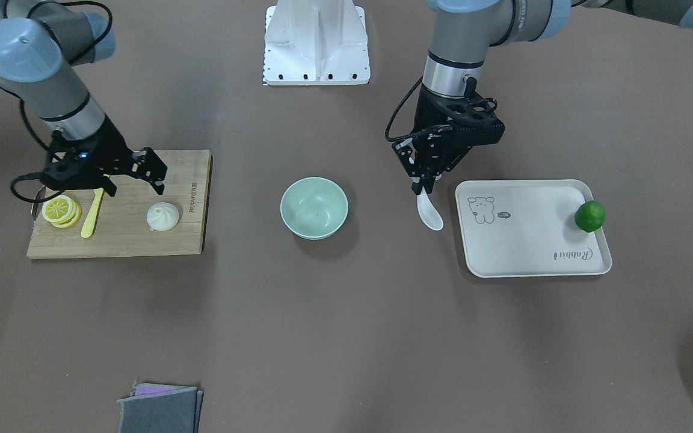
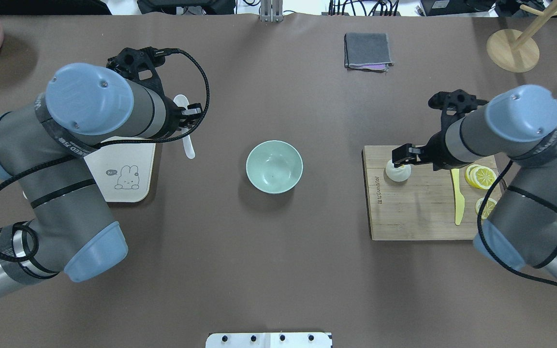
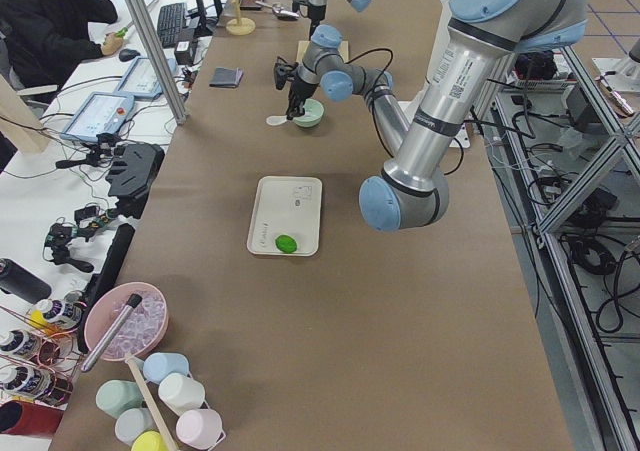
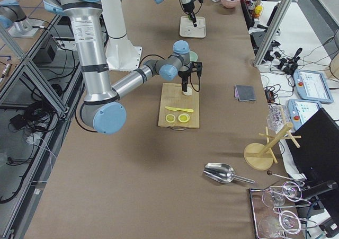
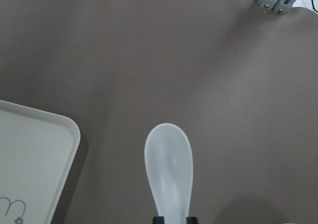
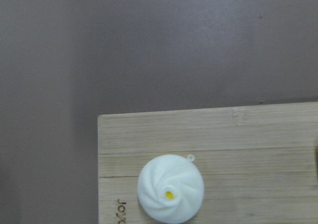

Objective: Put spoon and bun in bowl

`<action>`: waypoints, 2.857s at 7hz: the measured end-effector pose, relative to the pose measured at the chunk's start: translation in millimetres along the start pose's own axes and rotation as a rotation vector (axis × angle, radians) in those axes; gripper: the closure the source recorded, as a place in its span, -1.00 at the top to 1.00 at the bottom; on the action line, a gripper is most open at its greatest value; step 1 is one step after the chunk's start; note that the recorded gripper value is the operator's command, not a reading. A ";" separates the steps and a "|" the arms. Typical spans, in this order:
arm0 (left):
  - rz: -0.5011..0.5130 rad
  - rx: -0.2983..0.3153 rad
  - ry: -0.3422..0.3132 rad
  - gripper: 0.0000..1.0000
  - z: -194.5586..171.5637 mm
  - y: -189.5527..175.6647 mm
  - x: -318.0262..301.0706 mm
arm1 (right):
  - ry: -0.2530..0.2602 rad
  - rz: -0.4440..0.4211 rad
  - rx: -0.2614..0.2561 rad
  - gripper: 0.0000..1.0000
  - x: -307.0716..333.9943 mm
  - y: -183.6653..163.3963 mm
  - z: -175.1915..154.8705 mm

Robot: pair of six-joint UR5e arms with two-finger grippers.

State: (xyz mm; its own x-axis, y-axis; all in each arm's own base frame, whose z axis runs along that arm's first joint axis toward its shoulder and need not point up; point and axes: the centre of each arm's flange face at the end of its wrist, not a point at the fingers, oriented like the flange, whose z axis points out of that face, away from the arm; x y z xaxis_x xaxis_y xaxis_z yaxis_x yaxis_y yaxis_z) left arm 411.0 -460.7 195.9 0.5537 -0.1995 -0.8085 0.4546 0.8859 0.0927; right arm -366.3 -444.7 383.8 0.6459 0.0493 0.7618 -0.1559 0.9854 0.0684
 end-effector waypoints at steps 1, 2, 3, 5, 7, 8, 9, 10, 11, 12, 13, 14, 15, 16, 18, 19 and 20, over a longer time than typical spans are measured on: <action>-0.001 0.000 0.000 -1.00 -0.3 0.1 1.3 | 0.025 0.011 -0.002 0.97 -9.7 1.1 24.1; -0.002 0.001 0.000 -1.00 -0.4 0.0 1.4 | 0.052 0.025 -0.003 0.72 -14.4 -5.4 47.1; -0.002 0.002 -0.001 -1.00 -0.5 -0.2 1.3 | 0.068 0.034 -0.002 -0.03 -16.5 -11.6 59.4; -0.002 0.004 -0.002 -1.00 -0.3 -0.4 1.0 | 0.074 0.047 0.009 -1.00 -15.5 -21.8 60.6; 0.000 0.002 -0.003 -1.00 -0.1 -0.2 0.9 | 0.064 0.052 0.018 -1.00 -13.1 -31.9 49.8; 0.003 -0.002 -0.003 -1.00 1.1 3.2 2.1 | 0.053 0.057 0.014 -1.00 -14.9 -35.6 43.7; 0.013 -0.015 0.002 -1.00 2.8 13.3 9.0 | 0.033 0.065 0.010 -1.00 -19.6 -41.0 35.2; 0.022 -0.037 0.013 -1.00 5.2 30.5 22.1 | 0.008 0.073 0.012 -1.00 -27.5 -49.6 23.1; 0.018 -0.057 0.028 -1.00 5.9 49.5 37.6 | -0.012 0.081 0.018 -1.00 -38.1 -60.6 10.3; 0.017 -0.067 0.038 -1.00 9.3 73.9 57.2 | -0.023 0.089 0.026 -1.00 -48.9 -71.5 -1.3; 0.024 -0.066 0.034 -1.00 20.4 99.0 77.7 | -0.030 0.092 0.032 -1.00 -56.5 -77.9 -8.5; 0.024 -0.065 0.025 -1.00 32.1 117.3 95.8 | -0.037 0.100 0.034 -1.00 -62.0 -80.2 -12.2; 0.024 -0.070 0.017 -1.00 41.8 129.8 111.1 | -0.046 0.117 0.036 -1.00 -68.6 -81.2 -15.3; 0.026 -0.073 0.013 -1.00 48.1 135.2 121.7 | -0.055 0.126 0.038 -1.00 -75.4 -81.7 -18.5; 0.027 -0.075 0.012 -1.00 57.6 138.3 130.2 | -0.066 0.133 0.040 -1.00 -82.3 -81.3 -21.7; 0.026 -0.074 0.017 -1.00 61.6 139.0 134.7 | -0.071 0.130 0.041 -1.00 -86.4 -81.3 -23.6; 0.027 -0.073 0.019 0.98 64.3 139.1 137.0 | -0.078 0.126 0.042 -1.00 -91.6 -80.8 -25.4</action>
State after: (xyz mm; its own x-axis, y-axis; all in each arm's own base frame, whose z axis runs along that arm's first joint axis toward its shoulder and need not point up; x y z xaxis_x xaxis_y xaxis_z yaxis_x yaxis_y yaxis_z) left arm 595.0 -391.8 135.4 0.5517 -0.1676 -0.8170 0.3868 0.9193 0.0726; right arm -393.9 -524.7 292.1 0.5594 0.1581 0.8137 -0.2642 0.9645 -0.0058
